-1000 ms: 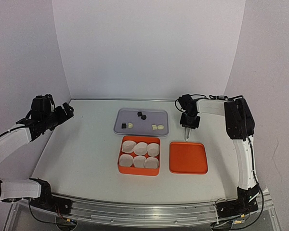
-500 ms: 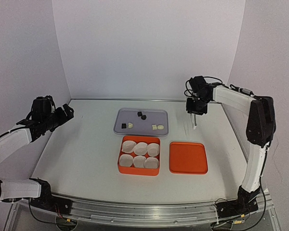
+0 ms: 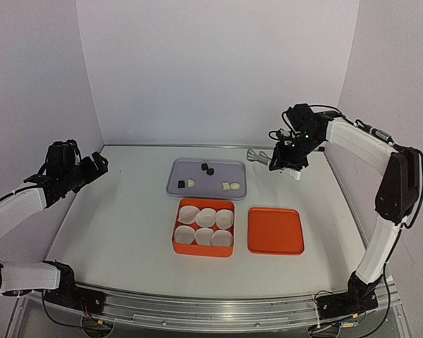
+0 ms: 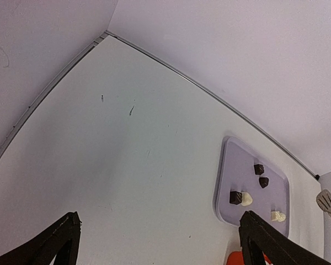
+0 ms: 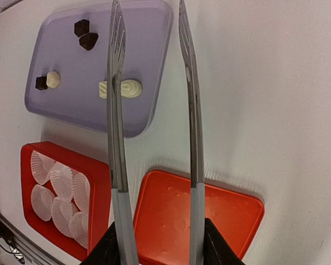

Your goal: Pack the chocolate

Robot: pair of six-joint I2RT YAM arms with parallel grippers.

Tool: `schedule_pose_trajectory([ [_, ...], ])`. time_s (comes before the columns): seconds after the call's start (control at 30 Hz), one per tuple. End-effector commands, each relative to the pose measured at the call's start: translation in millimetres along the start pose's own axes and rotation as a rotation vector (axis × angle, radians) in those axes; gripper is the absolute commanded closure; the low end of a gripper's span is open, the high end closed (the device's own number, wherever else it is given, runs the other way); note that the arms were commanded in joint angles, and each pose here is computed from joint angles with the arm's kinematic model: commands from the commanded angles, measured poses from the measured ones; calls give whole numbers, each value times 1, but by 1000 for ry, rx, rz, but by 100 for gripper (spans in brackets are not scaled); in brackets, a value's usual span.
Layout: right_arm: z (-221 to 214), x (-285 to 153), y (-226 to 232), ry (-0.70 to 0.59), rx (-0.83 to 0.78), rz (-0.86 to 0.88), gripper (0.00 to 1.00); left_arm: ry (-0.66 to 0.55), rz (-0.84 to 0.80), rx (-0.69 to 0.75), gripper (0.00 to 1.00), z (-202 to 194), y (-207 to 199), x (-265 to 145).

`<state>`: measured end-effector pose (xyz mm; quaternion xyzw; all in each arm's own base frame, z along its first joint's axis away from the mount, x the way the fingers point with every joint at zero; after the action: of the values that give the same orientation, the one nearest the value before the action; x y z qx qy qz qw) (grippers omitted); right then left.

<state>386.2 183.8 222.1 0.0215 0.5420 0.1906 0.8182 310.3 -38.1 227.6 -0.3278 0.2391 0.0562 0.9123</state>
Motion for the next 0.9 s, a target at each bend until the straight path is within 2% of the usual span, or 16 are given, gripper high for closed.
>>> schedule_pose_trajectory([
  [0.0,10,-27,18,-46,-55,105,60,-29,-24,-2,0,6,-5,-3],
  [0.13,21,-15,28,-35,-130,151,59,-26,-21,-3,0,5,-3,-5],
  [0.3,34,16,54,-30,-394,137,59,-19,-17,-2,0,5,-3,-7],
  [0.5,51,55,71,-31,-601,41,59,-15,-3,-11,0,3,0,-11],
  [0.87,65,109,73,-5,-671,-72,59,-20,3,-43,0,-1,5,-10],
])
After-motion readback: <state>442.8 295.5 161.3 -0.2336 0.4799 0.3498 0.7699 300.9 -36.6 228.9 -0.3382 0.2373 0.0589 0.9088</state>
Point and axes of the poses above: each gripper's point midway between its finger pads, its own x axis out along the fingers, its own y axis along the line the jaws close on, z = x × y, the point moved 5 cm from there along -x, back along the fingers, and after that the axes turned 8 degrees about -x, right-handed, at the moved point
